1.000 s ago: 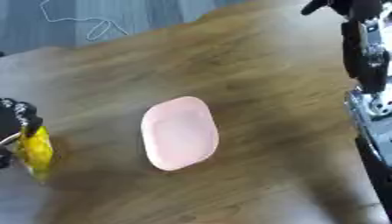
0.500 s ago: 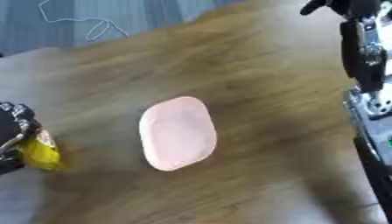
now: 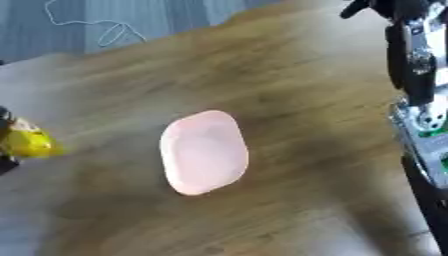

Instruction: Pick up objects on the table and place them in the box.

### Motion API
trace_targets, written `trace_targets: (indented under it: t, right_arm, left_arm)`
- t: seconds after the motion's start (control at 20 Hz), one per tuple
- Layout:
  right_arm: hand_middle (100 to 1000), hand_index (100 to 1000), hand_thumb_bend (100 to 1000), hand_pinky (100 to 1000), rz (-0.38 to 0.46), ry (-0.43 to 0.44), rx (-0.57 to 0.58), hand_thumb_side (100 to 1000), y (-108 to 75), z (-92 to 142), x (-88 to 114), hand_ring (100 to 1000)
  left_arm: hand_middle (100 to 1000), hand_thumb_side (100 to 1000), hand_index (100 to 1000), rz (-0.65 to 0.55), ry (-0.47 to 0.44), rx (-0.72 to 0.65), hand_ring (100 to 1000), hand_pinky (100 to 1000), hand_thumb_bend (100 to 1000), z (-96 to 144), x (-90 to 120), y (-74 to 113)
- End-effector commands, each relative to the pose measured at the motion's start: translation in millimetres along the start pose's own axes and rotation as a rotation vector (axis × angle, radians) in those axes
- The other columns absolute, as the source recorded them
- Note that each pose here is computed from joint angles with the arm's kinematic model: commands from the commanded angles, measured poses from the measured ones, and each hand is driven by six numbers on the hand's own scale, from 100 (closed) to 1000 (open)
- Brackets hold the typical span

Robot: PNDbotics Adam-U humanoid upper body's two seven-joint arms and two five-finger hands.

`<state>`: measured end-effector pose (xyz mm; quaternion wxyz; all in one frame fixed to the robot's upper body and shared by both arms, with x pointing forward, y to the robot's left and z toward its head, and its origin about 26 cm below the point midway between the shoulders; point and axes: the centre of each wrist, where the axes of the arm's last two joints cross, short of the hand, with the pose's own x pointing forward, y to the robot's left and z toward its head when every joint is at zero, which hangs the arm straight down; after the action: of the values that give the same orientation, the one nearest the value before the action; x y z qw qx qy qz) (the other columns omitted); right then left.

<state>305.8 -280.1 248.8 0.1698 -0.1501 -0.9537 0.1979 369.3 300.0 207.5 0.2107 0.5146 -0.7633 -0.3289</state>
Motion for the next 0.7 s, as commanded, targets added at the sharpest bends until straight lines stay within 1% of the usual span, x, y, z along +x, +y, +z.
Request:
trace_targets:
  t: [0.05, 0.1, 0.45, 0.55, 0.7]
  right_arm:
    - [718, 808, 100, 530, 0.010, -0.009, -0.002, 909, -2.7, -2.7, 2.2, 644]
    - [718, 808, 100, 530, 0.010, -0.008, -0.001, 904, -2.6, -2.7, 2.2, 644]
    - [718, 807, 100, 531, 0.003, -0.014, 0.006, 904, -1.7, -3.9, 2.7, 643]
    - [719, 807, 100, 531, 0.000, -0.015, 0.007, 904, -1.2, -4.4, 2.8, 643]
    - [719, 807, 100, 531, -0.004, -0.020, 0.011, 904, -0.5, -5.4, 3.2, 643]
  left_arm:
    - [100, 100, 153, 0.074, -0.009, 0.082, 100, 100, 324, -20.3, 16.3, 19.6]
    - [100, 100, 154, 0.092, -0.031, 0.081, 100, 100, 300, -24.8, 23.3, 21.1]
    - [100, 100, 156, 0.176, -0.225, 0.042, 100, 100, 296, -54.3, 71.3, 23.5]
    - [100, 100, 157, 0.194, -0.275, 0.028, 100, 100, 294, -61.4, 84.2, 21.0]
    - [100, 100, 158, 0.219, -0.320, 0.005, 100, 100, 287, -66.7, 97.6, 13.6]
